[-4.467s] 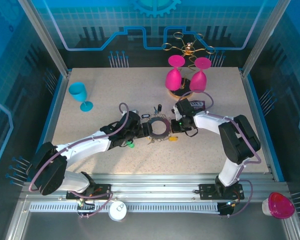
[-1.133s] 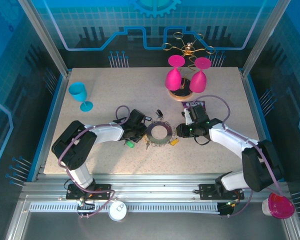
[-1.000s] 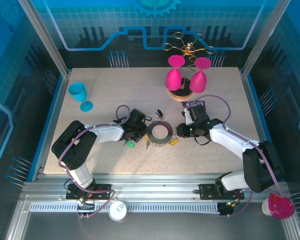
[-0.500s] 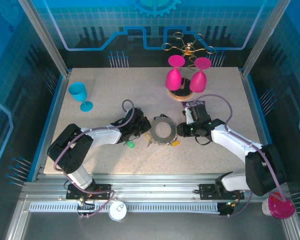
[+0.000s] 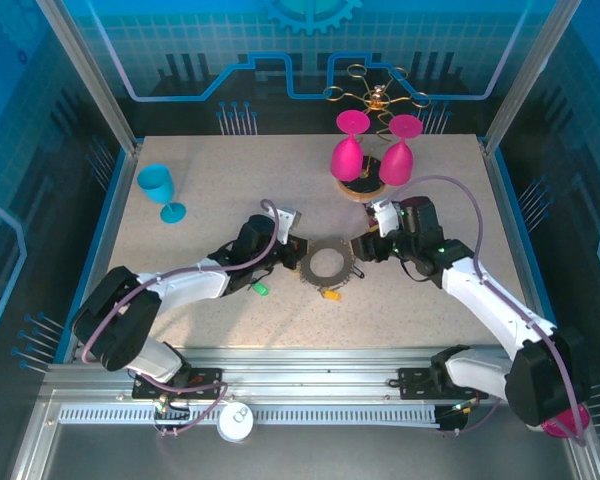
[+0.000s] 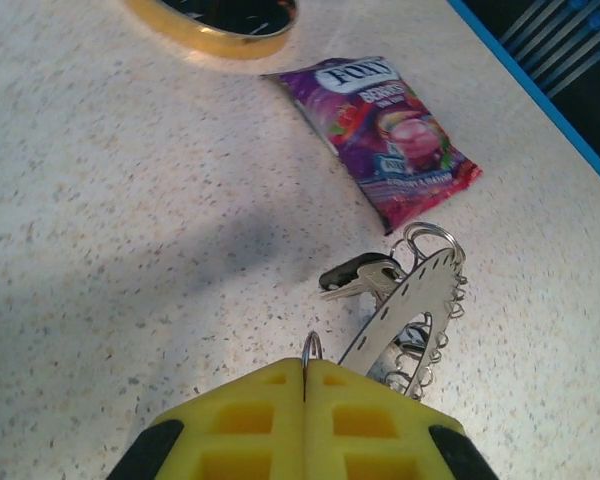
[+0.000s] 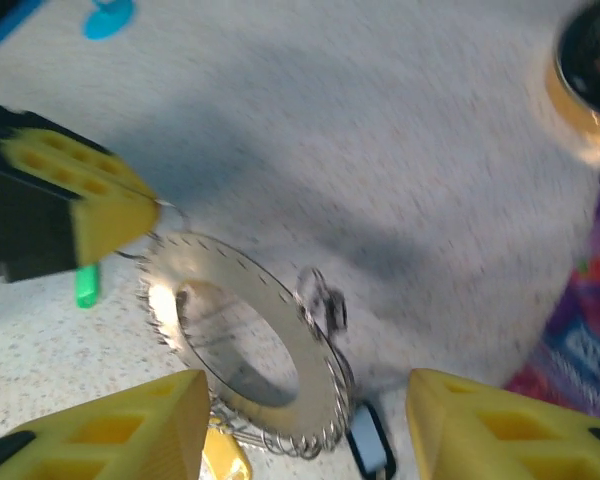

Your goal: Put the keys on the keyring

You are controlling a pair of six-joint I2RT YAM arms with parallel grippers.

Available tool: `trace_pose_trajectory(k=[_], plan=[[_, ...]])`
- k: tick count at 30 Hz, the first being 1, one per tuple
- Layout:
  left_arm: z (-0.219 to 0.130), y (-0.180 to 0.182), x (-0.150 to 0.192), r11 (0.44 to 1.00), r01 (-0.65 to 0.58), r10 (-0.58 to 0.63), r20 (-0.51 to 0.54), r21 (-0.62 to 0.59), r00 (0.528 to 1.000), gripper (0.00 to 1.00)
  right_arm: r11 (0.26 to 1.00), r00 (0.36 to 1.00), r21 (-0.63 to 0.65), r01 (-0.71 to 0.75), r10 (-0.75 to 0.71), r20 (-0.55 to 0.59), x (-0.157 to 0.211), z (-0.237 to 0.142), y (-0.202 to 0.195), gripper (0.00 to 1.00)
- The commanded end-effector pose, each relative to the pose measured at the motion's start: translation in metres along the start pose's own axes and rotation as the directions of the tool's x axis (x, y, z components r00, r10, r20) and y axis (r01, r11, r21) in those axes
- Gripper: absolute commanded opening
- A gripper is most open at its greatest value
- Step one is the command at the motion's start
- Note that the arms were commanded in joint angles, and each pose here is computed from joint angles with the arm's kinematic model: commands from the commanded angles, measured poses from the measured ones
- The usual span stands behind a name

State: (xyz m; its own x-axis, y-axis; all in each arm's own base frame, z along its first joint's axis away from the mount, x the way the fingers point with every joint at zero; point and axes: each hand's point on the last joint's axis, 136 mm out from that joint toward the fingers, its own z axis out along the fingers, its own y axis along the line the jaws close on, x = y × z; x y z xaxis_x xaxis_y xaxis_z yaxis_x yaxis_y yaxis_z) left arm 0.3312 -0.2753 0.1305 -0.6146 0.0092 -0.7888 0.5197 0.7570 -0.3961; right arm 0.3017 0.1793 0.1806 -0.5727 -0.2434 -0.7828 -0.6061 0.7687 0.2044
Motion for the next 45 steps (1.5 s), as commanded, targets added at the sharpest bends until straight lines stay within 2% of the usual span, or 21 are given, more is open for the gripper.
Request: trace_pose_trajectory(k=[1,6,10,15,23,30,33,36,37,38,41,45], plan=[[-0.009,-0.028,-0.016,0.961,-0.252,0.24,0.111,0.113,0.964,0.0,0.942,0.948,-0.137,0.307,-0.289,0.137,-0.024,-0.009,0.033,0.59],[-0.015,-0.045,-0.016,0.903,-0.387,0.351,0.201,0.188,0.915,0.0,0.843,0.872,-0.224,0.489,-0.469,0.141,-0.008,0.0,0.051,0.61],[-0.013,-0.05,-0.01,0.876,-0.429,0.388,0.205,0.221,0.898,0.0,0.79,0.844,-0.314,0.526,-0.53,0.081,0.005,0.012,0.061,0.6],[-0.014,-0.058,-0.009,0.848,-0.465,0.411,0.238,0.255,0.88,0.0,0.786,0.84,-0.362,0.501,-0.543,-0.017,0.013,0.03,0.061,0.57],[-0.016,-0.062,-0.011,0.829,-0.499,0.436,0.267,0.251,0.859,0.0,0.804,0.87,-0.435,0.405,-0.485,-0.086,0.028,0.044,0.071,0.46],[-0.014,-0.065,-0.01,0.827,-0.506,0.442,0.274,0.243,0.854,0.0,0.823,0.89,-0.434,0.366,-0.446,-0.096,0.033,0.054,0.072,0.26],[-0.014,-0.064,-0.012,0.832,-0.503,0.44,0.275,0.232,0.855,0.0,0.824,0.89,-0.438,0.361,-0.444,-0.104,0.036,0.056,0.072,0.09],[-0.015,-0.06,-0.011,0.841,-0.498,0.44,0.267,0.213,0.857,0.0,0.818,0.885,-0.441,0.369,-0.454,-0.102,0.039,0.055,0.072,0.0],[-0.015,-0.059,-0.01,0.844,-0.494,0.44,0.26,0.208,0.86,0.03,0.816,0.884,-0.443,0.373,-0.457,-0.098,0.039,0.054,0.072,0.0],[-0.015,-0.057,-0.009,0.848,-0.489,0.438,0.251,0.202,0.863,0.16,0.813,0.883,-0.443,0.377,-0.461,-0.094,0.04,0.052,0.073,0.0],[-0.019,-0.053,-0.005,0.858,-0.474,0.429,0.231,0.197,0.873,0.33,0.81,0.881,-0.438,0.389,-0.467,-0.081,0.041,0.049,0.073,0.0],[-0.033,-0.044,-0.002,0.894,-0.414,0.372,0.232,0.17,0.899,0.44,0.804,0.879,-0.432,0.408,-0.474,-0.054,0.039,0.046,0.075,0.0]])
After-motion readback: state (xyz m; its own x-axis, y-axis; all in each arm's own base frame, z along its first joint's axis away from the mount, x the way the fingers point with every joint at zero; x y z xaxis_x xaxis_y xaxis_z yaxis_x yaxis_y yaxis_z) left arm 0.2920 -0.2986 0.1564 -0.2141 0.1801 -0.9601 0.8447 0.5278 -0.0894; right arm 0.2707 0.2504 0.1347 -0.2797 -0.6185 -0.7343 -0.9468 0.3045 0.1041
